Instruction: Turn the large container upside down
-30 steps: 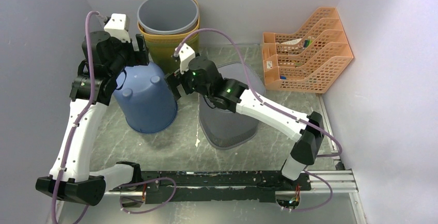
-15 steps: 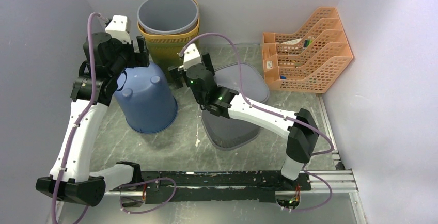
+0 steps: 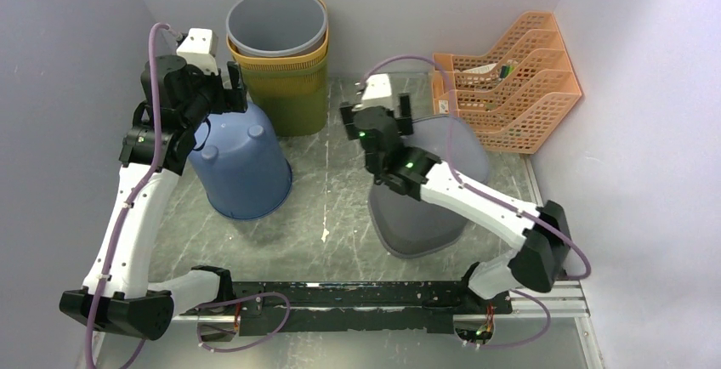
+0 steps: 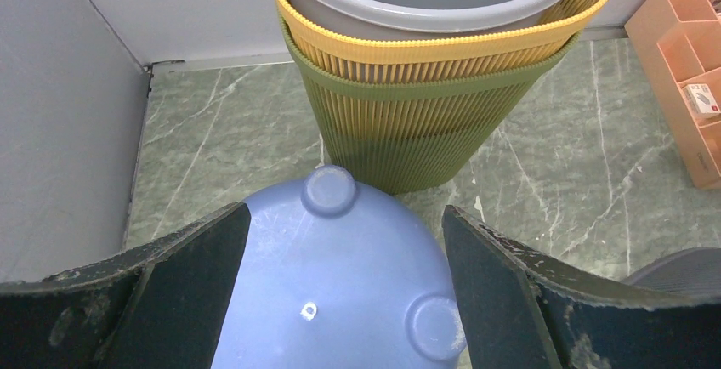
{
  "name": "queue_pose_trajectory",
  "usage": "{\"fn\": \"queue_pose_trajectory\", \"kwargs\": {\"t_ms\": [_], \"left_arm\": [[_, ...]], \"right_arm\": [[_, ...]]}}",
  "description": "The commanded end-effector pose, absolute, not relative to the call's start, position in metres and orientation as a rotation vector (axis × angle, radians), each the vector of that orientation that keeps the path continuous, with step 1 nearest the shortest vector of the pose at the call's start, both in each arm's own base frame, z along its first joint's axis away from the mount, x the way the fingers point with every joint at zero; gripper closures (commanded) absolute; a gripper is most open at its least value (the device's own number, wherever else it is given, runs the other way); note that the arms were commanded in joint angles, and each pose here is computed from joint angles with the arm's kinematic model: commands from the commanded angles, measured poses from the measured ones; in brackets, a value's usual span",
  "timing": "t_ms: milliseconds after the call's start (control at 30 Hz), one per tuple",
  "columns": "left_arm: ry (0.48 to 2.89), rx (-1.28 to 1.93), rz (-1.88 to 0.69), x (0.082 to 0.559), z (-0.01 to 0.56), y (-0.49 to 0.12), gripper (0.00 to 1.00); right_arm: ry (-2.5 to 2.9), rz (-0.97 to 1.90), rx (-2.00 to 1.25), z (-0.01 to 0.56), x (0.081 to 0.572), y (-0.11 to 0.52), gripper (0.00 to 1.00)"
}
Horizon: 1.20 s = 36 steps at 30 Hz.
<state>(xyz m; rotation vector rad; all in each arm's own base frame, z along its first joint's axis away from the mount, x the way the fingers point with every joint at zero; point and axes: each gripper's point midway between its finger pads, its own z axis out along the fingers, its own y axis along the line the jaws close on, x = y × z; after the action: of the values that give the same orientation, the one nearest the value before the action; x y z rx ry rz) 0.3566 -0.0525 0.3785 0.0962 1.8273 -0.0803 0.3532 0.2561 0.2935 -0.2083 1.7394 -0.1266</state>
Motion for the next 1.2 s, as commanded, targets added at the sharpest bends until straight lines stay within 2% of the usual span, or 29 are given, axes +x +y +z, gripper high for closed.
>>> {"fn": "queue_pose_trajectory", "kwargs": {"t_ms": [0,200,367,633,867,1033,1167], "left_arm": [[1.787,0.119,-0.120,0.355,0.387,-0.060,0.05],[1.792,0.124,-0.121,0.354,0.384,-0.061,0.05],[1.793,0.123,-0.086,0.351,0.385,-0.055,0.04],[1.788,0.123,-0.082,0.350,0.388,-0.055,0.04],[1.783,0.120,-0.094,0.350,0.389,-0.056,0.05],[1.788,0.115,-0.089,0.350,0.387,-0.055,0.04],[1.789,0.114,-0.088,0.349,0.388,-0.054,0.05]], "right_arm": [[1.905,-0.421,-0.112,0.232,0.354,0.154,0.00],[1.897,-0.497,0.072,0.238,0.373,0.071,0.00],[1.859,-0.455,0.066,0.263,0.384,0.067,0.00],[1.813,-0.247,-0.136,0.307,0.384,0.133,0.00],[1.736,-0.151,-0.330,0.346,0.360,0.213,0.00],[1.760,-0.039,-0.431,0.329,0.354,0.259,0.00],[1.826,0.063,-0.478,0.287,0.353,0.287,0.00]]}}
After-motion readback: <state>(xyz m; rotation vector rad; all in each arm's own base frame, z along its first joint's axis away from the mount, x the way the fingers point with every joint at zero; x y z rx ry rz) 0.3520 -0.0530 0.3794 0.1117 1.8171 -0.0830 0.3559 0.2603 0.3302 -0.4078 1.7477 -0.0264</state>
